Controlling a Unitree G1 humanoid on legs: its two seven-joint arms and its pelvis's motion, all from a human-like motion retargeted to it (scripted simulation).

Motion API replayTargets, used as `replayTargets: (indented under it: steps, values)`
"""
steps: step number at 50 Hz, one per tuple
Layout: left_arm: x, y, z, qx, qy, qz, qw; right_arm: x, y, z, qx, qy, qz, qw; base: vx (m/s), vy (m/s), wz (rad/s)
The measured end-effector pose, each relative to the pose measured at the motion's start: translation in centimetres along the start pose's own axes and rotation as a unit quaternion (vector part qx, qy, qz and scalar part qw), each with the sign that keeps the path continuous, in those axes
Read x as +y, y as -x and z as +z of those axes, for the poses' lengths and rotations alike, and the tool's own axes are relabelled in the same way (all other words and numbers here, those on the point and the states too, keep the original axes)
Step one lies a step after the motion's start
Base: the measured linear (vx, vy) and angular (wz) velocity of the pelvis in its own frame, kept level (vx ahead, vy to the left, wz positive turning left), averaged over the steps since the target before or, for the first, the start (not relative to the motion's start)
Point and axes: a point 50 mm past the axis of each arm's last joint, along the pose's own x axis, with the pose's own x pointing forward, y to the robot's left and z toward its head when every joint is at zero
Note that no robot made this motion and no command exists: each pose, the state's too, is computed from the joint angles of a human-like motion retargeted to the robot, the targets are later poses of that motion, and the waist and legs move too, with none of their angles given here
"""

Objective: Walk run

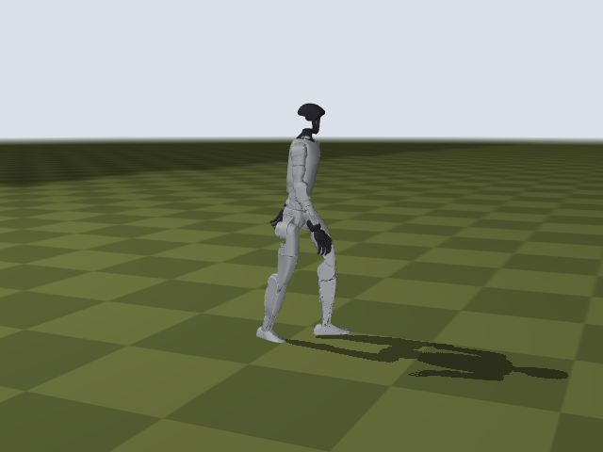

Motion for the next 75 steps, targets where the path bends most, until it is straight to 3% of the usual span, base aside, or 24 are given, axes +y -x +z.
replayTargets:
  steps: [3,6,10,15,20,28,33,37,41,43,48,52,56,62,65,75]
  values:
    - [-1.4,-0.1,-0.5,0.014,0.026,-0.037,0.999,-2.4,-0.6,1.8,-0.035,-0.018,-0.049,0.998,0.89,0.04,-0.19]
    - [-1.1,0.0,-0.7,0.024,0.019,-0.059,0.998,-1.8,-0.2,2.6,-0.049,-0.04,-0.059,0.996,1.04,0.03,-0.17]
    - [0.8,0.2,0.3,0.014,-0.019,-0.024,0.999,3.5,1.7,0.3,-0.019,-0.022,0.019,0.999,1.21,0.01,-0.7]
    - [3.8,1.1,4.0,-0.051,-0.008,0.027,0.998,10.3,5.7,-3.2,0.05,0.082,0.127,0.987,0.92,-0.02,-0.6]
    - [9.9,5.0,11.1,-0.169,-0.002,0.132,0.977,13.4,9.3,-7.6,0.117,0.121,0.237,0.957,0.76,0.09,0.3]
    - [17.0,16.6,20.8,-0.43,-0.059,0.292,0.853,15.9,13.2,-10.8,0.095,0.185,0.291,0.934,0.65,-0.06,1.27]
    - [16.8,19.6,23.1,-0.483,-0.109,0.319,0.808,18.1,16.3,-11.6,0.126,0.138,0.357,0.915,0.82,-0.19,0.11]
    - [14.3,16.0,22.2,-0.46,-0.106,0.285,0.834,18.2,16.6,-11.9,0.18,0.093,0.391,0.898,0.99,-0.11,-0.44]
    - [10.6,8.2,16.4,-0.317,-0.115,0.198,0.92,16.7,14.5,-11.7,0.22,0.046,0.331,0.916,0.9,-0.01,0.44]
    - [7.7,4.5,11.9,-0.204,-0.127,0.097,0.966,15.2,12.4,-10.9,0.22,0.037,0.274,0.935,0.96,-0.12,-0.57]
    - [4.5,2.0,6.2,-0.102,-0.047,-0.047,0.993,10.7,7.1,-7.6,0.149,0.064,0.133,0.978,0.59,-0.03,-0.55]
    - [4.8,1.7,5.5,-0.108,0.008,0.003,0.994,7.0,4.0,-3.5,0.052,0.073,0.034,0.995,0.43,0.07,-1.35]
    - [6.3,2.1,5.9,-0.118,-0.005,0.09,0.989,4.5,2.6,0.7,-0.047,0.055,-0.01,0.997,0.4,0.15,-1.94]
    - [9.5,3.7,7.3,-0.063,-0.244,0.165,0.954,3.9,2.7,5.0,-0.151,0.067,0.009,0.986,0.29,0.29,-2.51]
    - [10.9,4.6,8.1,-0.034,-0.3,0.178,0.937,5.3,3.2,4.6,-0.137,0.07,0.033,0.987,0.2,0.3,-3.08]
    - [15.0,8.5,11.8,-0.162,-0.217,0.285,0.919,9.7,5.2,-2.5,0.044,0.077,0.117,0.989,-0.14,0.14,-2.19]
